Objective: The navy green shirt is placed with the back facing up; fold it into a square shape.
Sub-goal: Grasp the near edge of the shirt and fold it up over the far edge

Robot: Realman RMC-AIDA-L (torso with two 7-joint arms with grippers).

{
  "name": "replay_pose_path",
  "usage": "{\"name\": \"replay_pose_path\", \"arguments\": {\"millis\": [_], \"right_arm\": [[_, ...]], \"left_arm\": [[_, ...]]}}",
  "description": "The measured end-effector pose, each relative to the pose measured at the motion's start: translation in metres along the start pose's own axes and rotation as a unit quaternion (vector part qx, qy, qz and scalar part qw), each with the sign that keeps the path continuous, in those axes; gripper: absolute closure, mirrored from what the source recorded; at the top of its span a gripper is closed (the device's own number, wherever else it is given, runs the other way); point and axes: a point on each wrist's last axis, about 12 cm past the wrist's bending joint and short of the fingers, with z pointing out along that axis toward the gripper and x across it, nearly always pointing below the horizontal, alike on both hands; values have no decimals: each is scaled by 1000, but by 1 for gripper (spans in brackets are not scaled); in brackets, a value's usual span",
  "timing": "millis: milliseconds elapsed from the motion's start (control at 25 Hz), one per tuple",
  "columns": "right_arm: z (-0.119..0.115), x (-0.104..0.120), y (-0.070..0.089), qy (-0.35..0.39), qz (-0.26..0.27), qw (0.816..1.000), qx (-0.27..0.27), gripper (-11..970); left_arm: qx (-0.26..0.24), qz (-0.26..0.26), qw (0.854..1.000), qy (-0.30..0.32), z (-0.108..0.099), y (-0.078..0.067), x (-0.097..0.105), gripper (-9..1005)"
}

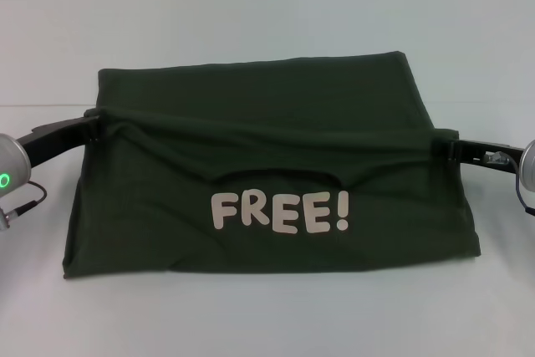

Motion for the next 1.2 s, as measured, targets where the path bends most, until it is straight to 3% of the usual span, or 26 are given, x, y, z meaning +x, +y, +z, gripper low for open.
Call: {"name": "replay_pose_path", "arguments": {"millis": [800,1000,1200], "right_arm": [[5,2,2,1,4,1000,8,771],[5,4,2,-1,13,1000,7,737],[4,6,0,-1,17,1000,8,559]], "left_arm": [[-30,0,1000,3,13,-8,9,970],[-49,-5,999,7,17,-7,13,874],[-59,-15,998,11,18,-5,16,778]]}}
